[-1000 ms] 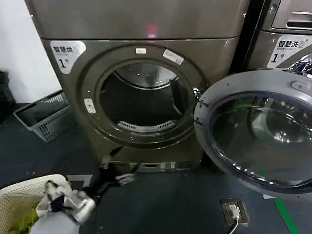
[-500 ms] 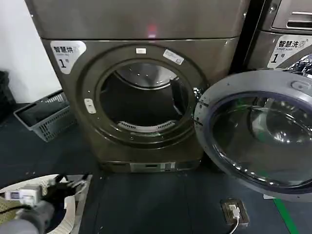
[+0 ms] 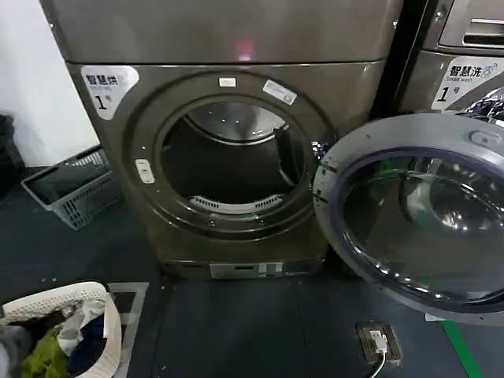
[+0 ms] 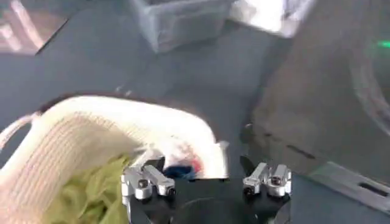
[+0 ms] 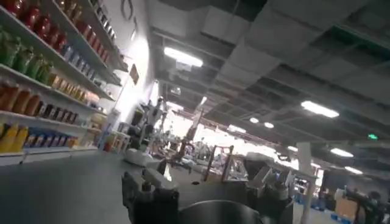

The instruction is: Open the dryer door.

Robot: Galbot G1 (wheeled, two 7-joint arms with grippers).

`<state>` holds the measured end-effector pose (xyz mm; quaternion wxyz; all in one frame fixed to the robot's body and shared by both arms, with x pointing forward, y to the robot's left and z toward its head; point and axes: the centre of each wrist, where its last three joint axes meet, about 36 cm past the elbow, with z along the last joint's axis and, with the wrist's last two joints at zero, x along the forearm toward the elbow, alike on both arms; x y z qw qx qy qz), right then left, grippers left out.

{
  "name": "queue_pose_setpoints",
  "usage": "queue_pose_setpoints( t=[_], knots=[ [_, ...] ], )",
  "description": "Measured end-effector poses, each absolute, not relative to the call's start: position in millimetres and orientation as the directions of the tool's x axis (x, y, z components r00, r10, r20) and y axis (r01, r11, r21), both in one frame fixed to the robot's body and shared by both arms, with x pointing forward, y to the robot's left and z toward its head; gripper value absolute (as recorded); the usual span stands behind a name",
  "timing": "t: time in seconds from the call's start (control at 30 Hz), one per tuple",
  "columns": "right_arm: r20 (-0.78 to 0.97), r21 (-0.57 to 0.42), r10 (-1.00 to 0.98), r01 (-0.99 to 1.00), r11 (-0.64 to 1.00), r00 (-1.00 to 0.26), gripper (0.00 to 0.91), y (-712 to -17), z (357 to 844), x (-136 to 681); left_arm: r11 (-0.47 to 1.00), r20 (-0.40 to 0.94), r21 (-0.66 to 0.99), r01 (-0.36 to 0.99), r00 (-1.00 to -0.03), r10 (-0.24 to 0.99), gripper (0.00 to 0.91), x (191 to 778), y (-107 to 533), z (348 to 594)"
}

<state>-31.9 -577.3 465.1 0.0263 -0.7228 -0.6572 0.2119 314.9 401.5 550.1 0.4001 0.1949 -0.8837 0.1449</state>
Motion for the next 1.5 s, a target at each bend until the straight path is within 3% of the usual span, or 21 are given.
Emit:
queue_pose_setpoints(
  t=[0.4,1.5],
  knots=[
    [-0.255,-0.301,0.967,0.948,-0.103,0.023,0.907,-576.0,460.1,-29.8,0.761,0.864,-0.142,-0.633,-0.454,-0.217,0.907,329.1,468.1,524.3],
    [-0.286,-0.295,0.958,0.948,-0.118,0.03,0.907,-577.4,450.3,-36.8,0.749,0.894,-0.164,-0.642,-0.418,-0.163,0.907,323.8,470.2,514.9]
  ],
)
